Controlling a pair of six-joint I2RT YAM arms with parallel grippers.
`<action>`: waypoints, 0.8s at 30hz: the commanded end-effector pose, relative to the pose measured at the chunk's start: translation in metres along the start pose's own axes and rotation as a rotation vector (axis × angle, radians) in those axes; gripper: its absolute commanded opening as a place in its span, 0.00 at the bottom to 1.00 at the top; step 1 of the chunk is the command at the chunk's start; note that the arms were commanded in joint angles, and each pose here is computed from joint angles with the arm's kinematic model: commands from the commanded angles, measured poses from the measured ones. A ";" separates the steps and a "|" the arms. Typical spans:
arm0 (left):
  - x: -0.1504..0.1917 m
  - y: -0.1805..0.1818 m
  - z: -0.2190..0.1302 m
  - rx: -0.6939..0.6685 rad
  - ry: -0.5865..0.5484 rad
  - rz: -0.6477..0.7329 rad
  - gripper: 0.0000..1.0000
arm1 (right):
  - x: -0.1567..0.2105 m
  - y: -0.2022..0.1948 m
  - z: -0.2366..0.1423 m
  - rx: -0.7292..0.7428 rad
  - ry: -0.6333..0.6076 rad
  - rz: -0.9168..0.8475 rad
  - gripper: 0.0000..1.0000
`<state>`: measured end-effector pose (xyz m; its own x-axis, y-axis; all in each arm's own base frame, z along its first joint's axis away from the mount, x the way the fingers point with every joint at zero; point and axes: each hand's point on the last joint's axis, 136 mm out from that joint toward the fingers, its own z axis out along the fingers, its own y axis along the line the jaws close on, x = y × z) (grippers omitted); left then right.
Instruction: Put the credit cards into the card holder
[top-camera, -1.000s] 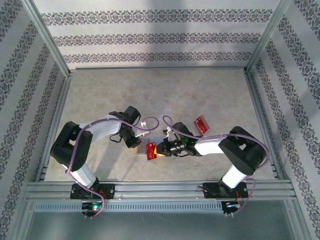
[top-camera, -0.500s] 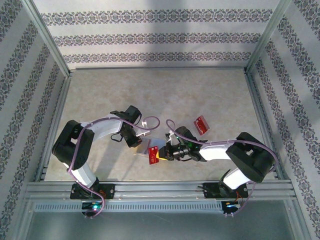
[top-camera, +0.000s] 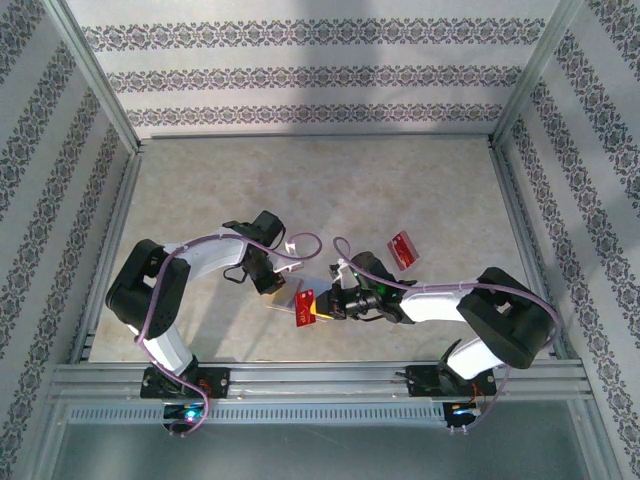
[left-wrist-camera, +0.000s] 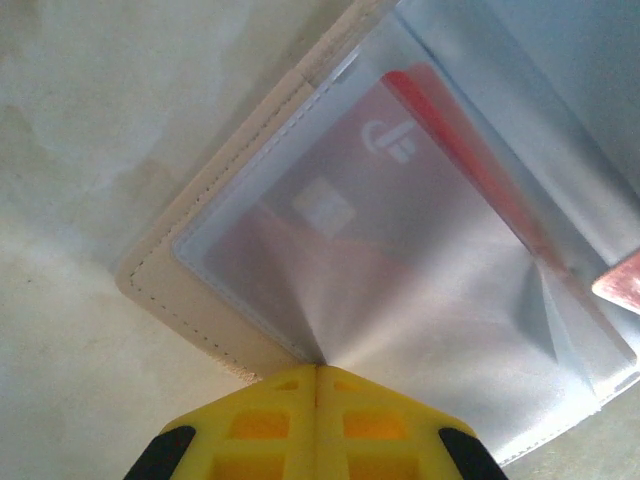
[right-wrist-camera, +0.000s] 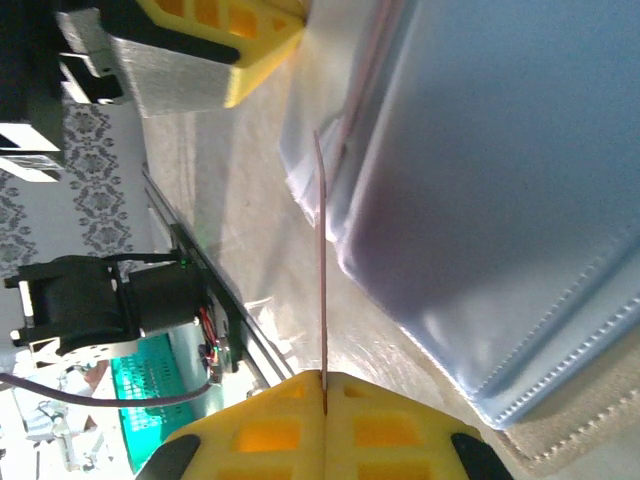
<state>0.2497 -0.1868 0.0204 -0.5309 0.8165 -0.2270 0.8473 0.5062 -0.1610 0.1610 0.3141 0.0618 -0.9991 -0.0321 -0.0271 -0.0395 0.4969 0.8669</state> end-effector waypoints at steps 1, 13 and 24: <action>0.011 -0.006 0.008 0.009 0.057 0.029 0.02 | -0.002 0.016 0.001 -0.040 -0.006 -0.029 0.00; 0.011 -0.007 0.007 0.008 0.055 0.028 0.02 | 0.001 -0.014 0.014 0.020 0.014 0.046 0.00; 0.011 -0.007 0.006 0.004 0.055 0.026 0.02 | -0.003 -0.025 0.015 0.044 -0.008 0.081 0.00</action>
<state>0.2496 -0.1870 0.0205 -0.5303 0.8169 -0.2268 0.8477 0.5056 -0.1607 0.1618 0.3170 0.0400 -0.9994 -0.0122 0.0332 0.0220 0.5199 0.8540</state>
